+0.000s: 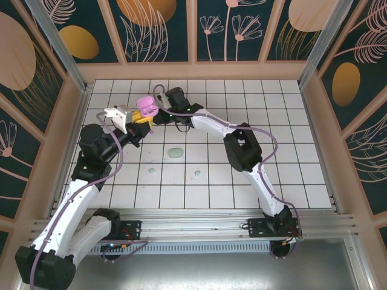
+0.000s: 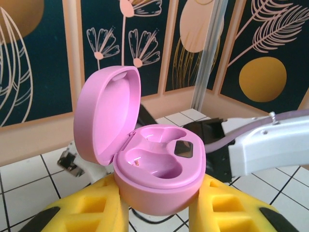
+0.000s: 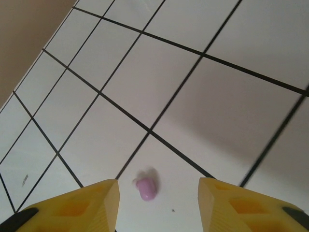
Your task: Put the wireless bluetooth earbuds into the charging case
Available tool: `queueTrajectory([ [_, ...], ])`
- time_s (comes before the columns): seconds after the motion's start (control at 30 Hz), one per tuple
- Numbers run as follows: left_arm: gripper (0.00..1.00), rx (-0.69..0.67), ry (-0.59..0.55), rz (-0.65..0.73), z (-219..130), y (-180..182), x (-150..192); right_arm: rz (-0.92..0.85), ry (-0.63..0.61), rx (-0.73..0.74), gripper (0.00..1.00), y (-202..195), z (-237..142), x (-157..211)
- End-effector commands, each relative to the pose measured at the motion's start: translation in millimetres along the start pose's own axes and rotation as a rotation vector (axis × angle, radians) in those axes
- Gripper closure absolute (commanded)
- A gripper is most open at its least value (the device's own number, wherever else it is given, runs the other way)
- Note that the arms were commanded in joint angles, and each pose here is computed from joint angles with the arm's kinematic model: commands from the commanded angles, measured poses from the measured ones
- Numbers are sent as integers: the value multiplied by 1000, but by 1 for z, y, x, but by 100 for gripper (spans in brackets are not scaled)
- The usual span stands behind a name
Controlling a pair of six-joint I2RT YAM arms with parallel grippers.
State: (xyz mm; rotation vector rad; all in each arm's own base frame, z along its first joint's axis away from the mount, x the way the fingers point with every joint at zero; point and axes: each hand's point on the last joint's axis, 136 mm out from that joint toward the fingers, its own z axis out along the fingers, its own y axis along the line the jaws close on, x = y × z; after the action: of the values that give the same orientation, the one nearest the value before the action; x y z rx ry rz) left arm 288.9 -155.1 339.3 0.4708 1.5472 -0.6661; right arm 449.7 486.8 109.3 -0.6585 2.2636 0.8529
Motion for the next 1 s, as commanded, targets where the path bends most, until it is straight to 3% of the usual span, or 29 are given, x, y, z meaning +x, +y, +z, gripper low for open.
queueTrajectory([
  [0.0,87,-32,-3,-8,-8,3,2,-68,28,25,56,8,13,7],
  [0.4,87,-39,-9,2,-20,-2,1,-141,116,38,69,11,44,46],
  [0.97,88,-36,-8,0,-21,-3,3,-201,165,30,68,10,56,65],
])
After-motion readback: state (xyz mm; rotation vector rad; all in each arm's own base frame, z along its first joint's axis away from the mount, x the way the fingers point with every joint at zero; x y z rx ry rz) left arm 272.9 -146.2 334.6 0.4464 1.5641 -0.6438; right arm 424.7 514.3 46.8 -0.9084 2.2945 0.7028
